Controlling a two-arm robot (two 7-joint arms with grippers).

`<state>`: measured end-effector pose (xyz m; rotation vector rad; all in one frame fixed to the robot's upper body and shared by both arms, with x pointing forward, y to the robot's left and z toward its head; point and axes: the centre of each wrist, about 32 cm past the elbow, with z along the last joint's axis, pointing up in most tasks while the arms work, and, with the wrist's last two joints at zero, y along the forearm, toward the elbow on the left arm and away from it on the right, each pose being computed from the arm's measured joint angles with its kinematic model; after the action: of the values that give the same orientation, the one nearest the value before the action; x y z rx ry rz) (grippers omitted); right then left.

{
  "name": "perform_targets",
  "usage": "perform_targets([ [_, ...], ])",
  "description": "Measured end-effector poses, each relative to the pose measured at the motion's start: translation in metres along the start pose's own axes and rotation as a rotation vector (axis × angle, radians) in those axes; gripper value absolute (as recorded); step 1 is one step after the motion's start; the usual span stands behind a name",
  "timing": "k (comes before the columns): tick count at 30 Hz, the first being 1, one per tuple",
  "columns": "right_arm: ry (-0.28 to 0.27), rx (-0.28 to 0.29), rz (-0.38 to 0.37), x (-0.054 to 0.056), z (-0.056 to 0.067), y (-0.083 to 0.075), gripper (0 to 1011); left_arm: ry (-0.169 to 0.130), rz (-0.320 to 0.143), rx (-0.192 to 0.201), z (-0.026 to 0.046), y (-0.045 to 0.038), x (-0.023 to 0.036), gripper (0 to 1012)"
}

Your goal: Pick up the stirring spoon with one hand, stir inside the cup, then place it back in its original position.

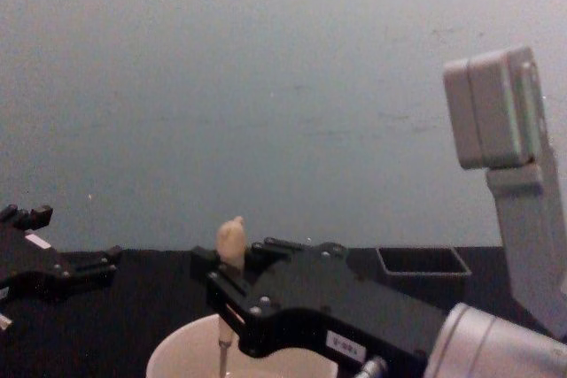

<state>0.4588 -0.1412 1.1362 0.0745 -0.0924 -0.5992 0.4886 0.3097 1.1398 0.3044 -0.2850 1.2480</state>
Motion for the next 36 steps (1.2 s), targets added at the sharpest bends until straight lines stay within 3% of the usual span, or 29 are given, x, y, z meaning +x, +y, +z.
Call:
perform_targets([
  [9, -0.008, 0.019, -0.025, 0.005, -0.001, 0.018, 218, 0.0, 0.0, 0.0, 0.0, 0.0, 0.0, 1001],
  [16, -0.02, 0.015, -0.055, 0.011, -0.003, 0.023, 217, 0.0, 0.0, 0.0, 0.0, 0.0, 0.0, 1001],
  [27, -0.03, 0.013, -0.091, 0.019, -0.002, 0.018, 218, 0.0, 0.0, 0.0, 0.0, 0.0, 0.0, 1001],
  [36, -0.032, 0.01, -0.1, 0.021, 0.0, 0.004, 218, 0.0, 0.0, 0.0, 0.0, 0.0, 0.0, 1001],
])
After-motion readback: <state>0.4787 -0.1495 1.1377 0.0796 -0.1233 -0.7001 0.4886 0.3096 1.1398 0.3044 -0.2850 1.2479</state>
